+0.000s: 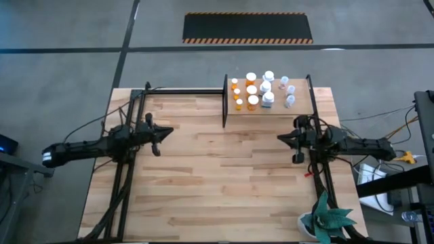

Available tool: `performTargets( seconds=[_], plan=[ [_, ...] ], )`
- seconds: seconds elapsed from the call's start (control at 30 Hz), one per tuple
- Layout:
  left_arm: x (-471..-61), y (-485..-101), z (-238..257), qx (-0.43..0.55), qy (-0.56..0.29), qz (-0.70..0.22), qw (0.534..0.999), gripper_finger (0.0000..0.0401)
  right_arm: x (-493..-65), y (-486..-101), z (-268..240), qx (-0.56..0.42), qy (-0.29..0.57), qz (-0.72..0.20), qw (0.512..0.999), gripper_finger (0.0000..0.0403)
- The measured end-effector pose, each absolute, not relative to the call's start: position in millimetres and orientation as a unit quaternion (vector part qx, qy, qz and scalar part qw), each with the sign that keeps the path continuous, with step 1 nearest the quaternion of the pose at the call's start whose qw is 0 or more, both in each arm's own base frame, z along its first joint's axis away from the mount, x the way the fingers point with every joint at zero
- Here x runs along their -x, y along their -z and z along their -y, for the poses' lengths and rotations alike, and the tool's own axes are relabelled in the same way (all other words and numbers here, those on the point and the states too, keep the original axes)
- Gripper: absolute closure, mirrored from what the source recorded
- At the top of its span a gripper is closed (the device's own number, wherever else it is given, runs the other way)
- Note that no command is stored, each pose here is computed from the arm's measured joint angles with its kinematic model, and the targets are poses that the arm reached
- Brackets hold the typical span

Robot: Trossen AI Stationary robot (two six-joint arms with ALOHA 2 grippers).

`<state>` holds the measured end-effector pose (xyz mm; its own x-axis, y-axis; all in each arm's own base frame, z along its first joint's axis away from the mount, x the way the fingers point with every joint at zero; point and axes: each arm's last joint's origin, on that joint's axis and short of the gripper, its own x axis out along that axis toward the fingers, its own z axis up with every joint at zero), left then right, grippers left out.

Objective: Pick and place medicine bottles onto shelf by color
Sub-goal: Return to Home Position

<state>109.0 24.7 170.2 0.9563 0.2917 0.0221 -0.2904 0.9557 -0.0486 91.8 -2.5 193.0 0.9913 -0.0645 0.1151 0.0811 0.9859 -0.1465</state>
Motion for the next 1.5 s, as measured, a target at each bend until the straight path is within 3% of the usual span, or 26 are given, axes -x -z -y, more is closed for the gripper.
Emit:
performTargets(
  seconds=[0.43, 0.73, 1.0, 1.5],
  plan=[
    [-95.9, -166.9, -23.4, 0.02, -0.169, 0.012, 0.985, 0.0393, -96.3, -173.4, 7.6, 0.048, 0.062, 0.032, 0.996, 0.0394],
    [-96.3, -166.2, -24.2, 0.018, -0.179, 0.009, 0.984, 0.0393, -96.5, -170.9, 13.1, 0.039, 0.152, 0.015, 0.987, 0.0394],
    [-96.9, -165.6, -24.5, 0.022, -0.182, 0.006, 0.983, 0.0393, -98.5, -168.2, 13.4, 0.11, 0.154, -0.013, 0.982, 0.0394],
    [-98.0, -164.6, -24.6, 0.022, -0.181, -0.001, 0.983, 0.0393, -98.5, -168.1, 13.4, 0.112, 0.154, -0.014, 0.982, 0.0394]
  ],
)
